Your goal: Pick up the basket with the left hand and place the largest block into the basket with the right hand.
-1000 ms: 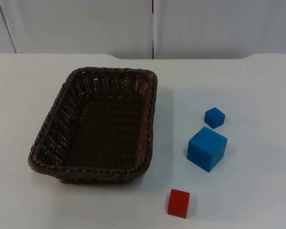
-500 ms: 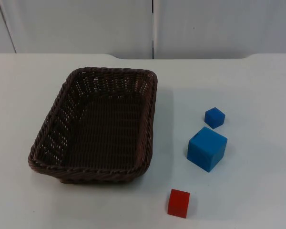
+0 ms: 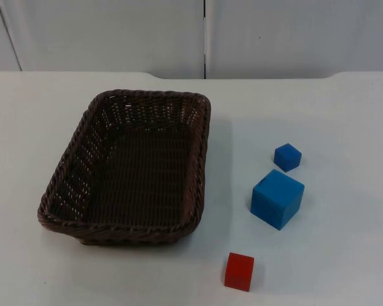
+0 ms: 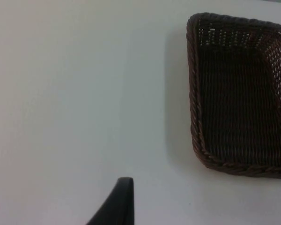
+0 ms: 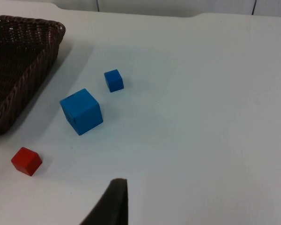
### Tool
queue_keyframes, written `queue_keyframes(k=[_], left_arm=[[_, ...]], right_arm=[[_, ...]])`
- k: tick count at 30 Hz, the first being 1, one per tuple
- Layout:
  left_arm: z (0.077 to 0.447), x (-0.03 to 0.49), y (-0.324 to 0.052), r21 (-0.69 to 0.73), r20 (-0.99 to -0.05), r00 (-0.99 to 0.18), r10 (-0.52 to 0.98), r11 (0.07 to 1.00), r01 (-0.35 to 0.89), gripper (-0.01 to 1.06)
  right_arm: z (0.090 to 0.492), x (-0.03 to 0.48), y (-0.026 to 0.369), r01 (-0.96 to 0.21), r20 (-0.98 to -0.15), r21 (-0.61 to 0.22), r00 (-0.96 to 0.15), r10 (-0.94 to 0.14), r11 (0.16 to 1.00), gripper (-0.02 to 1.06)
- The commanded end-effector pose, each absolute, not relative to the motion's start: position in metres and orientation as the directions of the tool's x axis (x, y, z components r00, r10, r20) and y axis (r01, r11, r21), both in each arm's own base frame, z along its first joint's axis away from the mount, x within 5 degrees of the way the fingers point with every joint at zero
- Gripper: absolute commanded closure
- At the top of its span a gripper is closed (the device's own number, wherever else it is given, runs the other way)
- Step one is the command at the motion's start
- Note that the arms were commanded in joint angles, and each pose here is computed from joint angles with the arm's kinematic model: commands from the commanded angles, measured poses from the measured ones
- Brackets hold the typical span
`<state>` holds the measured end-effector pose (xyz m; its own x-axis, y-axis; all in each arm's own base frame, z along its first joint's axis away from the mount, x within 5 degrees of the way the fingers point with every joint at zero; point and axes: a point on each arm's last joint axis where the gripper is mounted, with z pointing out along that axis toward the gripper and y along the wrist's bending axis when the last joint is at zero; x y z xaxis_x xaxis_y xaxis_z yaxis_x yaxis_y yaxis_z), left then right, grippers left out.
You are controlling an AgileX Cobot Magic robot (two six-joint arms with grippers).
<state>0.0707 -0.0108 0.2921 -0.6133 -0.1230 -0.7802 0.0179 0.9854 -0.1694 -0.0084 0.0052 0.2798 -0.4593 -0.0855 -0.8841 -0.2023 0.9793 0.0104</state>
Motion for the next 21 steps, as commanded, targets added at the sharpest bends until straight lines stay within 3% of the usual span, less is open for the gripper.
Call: queue_keyframes(k=[1, 21], left_arm=[[0.296, 0.075, -0.012, -0.185, -0.784, -0.606, -0.134, 0.983, 0.021, 0.0], [0.313, 0.109, -0.011, -0.167, -0.741, -0.664, -0.097, 0.985, 0.043, 0.0]], right_arm=[[0.28, -0.008, 0.006, -0.2, -0.89, 0.012, -0.448, -0.081, 0.98, -0.01], [0.28, -0.008, 0.006, -0.2, -0.89, 0.012, -0.448, -0.081, 0.98, -0.01]])
